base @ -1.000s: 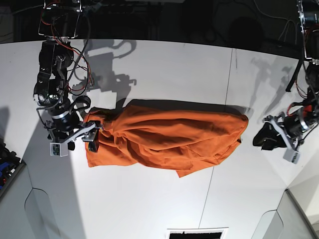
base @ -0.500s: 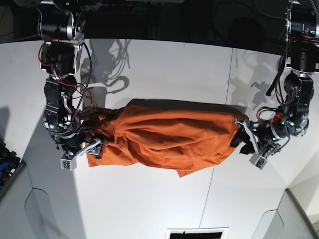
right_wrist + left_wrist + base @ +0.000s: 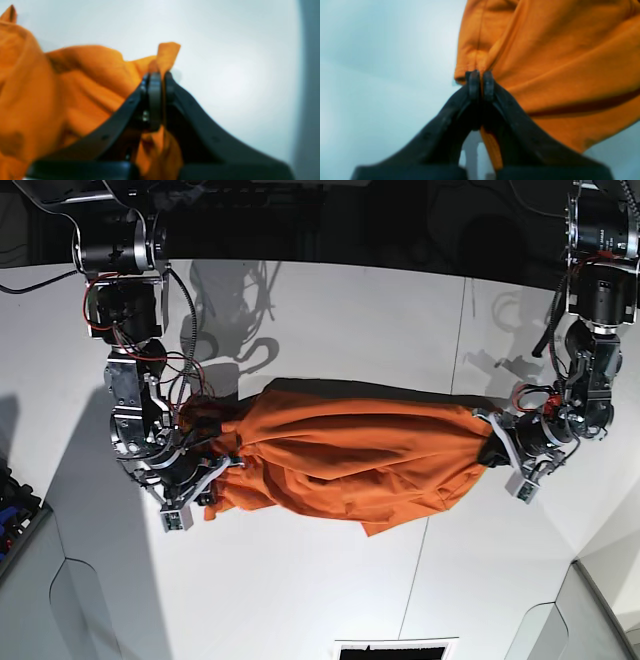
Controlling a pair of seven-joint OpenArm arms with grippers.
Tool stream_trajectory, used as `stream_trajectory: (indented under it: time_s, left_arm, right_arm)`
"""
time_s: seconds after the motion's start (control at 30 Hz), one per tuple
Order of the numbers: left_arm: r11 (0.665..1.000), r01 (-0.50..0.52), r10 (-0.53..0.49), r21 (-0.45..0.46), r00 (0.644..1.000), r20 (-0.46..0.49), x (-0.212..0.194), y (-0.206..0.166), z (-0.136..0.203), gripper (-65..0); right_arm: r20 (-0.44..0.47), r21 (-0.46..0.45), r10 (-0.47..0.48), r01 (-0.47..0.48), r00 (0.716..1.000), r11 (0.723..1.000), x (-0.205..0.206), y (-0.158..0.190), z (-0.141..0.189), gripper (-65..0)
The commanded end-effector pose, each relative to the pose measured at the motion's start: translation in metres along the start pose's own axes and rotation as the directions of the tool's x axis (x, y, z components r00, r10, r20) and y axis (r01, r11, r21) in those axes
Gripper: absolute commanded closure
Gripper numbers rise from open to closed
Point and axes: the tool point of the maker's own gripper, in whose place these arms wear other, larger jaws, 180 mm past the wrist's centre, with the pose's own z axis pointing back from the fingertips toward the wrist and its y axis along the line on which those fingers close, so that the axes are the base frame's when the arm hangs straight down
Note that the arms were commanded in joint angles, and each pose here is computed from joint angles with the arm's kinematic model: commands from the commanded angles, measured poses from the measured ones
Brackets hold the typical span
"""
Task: Layout the t-shirt on the table in an organized manner, then fold the t-shirt properly
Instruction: 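Lower the stretched shirt onto the table and release both grippers, then regrasp the shirt edges with both grippers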
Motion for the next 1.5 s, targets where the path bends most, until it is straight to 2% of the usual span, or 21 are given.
stream_trajectory:
  time_s: [0.0, 0.13, 0.27, 0.4, 0.57, 0.6, 0.63, 0.7, 0.73, 0.77, 0.8, 0.97, 1.07, 1.23, 1.37, 1.47]
  left_arm:
    - [0.999, 0.013, -0.016, 0.051, 0.999, 0.046, 0.022, 0.026, 0.015, 0.0]
    - [0.997, -0.047, 0.046, 0.064, 0.999, 0.019, 0.026, 0.048, 0.038, 0.0]
    - [0.995, -0.084, 0.087, -0.055, 0.995, 0.057, 0.043, 0.038, 0.057, 0.0]
    - [0.977, -0.165, 0.179, -0.134, 0.979, 0.099, 0.056, 0.03, 0.076, 0.0]
    - [0.957, -0.233, 0.25, -0.172, 0.965, 0.083, 0.039, 0.024, 0.087, 0.0]
    - [0.954, -0.242, 0.257, -0.175, 0.964, 0.071, 0.032, 0.022, 0.087, -3.1]
    - [0.952, -0.249, 0.262, -0.178, 0.963, 0.059, 0.026, 0.02, 0.086, -10.2]
    - [0.944, -0.267, 0.282, -0.191, 0.958, 0.051, 0.019, 0.015, 0.087, -26.2]
    - [0.942, -0.274, 0.288, -0.194, 0.956, 0.049, 0.016, 0.014, 0.087, -31.7]
    - [0.939, -0.28, 0.295, -0.197, 0.954, 0.051, 0.016, 0.014, 0.088, -33.9]
    - [0.938, -0.285, 0.302, -0.198, 0.951, 0.06, 0.017, 0.015, 0.089, -34.0]
    - [0.929, -0.322, 0.351, -0.184, 0.923, 0.156, 0.035, 0.035, 0.104, -34.0]
    - [0.925, -0.33, 0.362, -0.186, 0.915, 0.179, 0.04, 0.039, 0.108, -34.0]
    - [0.925, -0.321, 0.358, -0.204, 0.916, 0.183, 0.041, 0.03, 0.102, -34.0]
    - [0.945, -0.267, 0.298, -0.188, 0.941, 0.158, 0.039, 0.018, 0.085, -34.0]
    - [0.953, -0.223, 0.254, -0.205, 0.957, 0.138, 0.04, 0.003, 0.071, -34.0]
  right_arm:
    - [0.071, -0.019, 0.019, -0.017, 0.997, 1.0, 0.034, -0.014, 0.005, 0.0]
    - [0.079, -0.089, 0.034, -0.027, 0.996, 0.996, 0.043, -0.048, 0.026, 0.0]
    - [0.135, -0.145, 0.002, 0.018, 0.991, 0.989, 0.041, -0.08, 0.059, 0.0]
    - [0.111, -0.193, -0.051, 0.072, 0.992, 0.979, 0.012, -0.102, 0.088, 0.0]
    - [0.114, -0.216, -0.156, 0.177, 0.981, 0.96, -0.026, -0.115, 0.117, 0.0]
    - [0.11, -0.222, -0.164, 0.185, 0.98, 0.957, -0.032, -0.117, 0.121, 0.0]
    - [0.105, -0.23, -0.167, 0.187, 0.98, 0.955, -0.037, -0.118, 0.124, 0.0]
    - [0.098, -0.241, -0.167, 0.186, 0.981, 0.952, -0.043, -0.12, 0.131, -20.9]
    - [0.099, -0.245, -0.165, 0.185, 0.981, 0.952, -0.044, -0.121, 0.134, -29.8]
    - [0.11, -0.243, -0.166, 0.188, 0.98, 0.951, -0.042, -0.12, 0.138, -35.6]
    - [0.117, -0.24, -0.171, 0.195, 0.978, 0.951, -0.04, -0.12, 0.141, -37.2]
    - [0.175, -0.219, -0.184, 0.22, 0.967, 0.951, -0.01, -0.118, 0.159, -37.1]
    - [0.211, -0.157, -0.191, 0.226, 0.959, 0.961, 0.004, -0.108, 0.159, -37.1]
    - [0.248, -0.074, -0.233, 0.258, 0.94, 0.963, 0.02, -0.08, 0.141, -37.1]
    - [0.252, -0.035, -0.263, 0.281, 0.931, 0.959, 0.031, -0.063, 0.111, -37.1]
    - [0.219, -0.016, -0.295, 0.306, 0.93, 0.952, 0.03, -0.055, 0.085, -37.1]
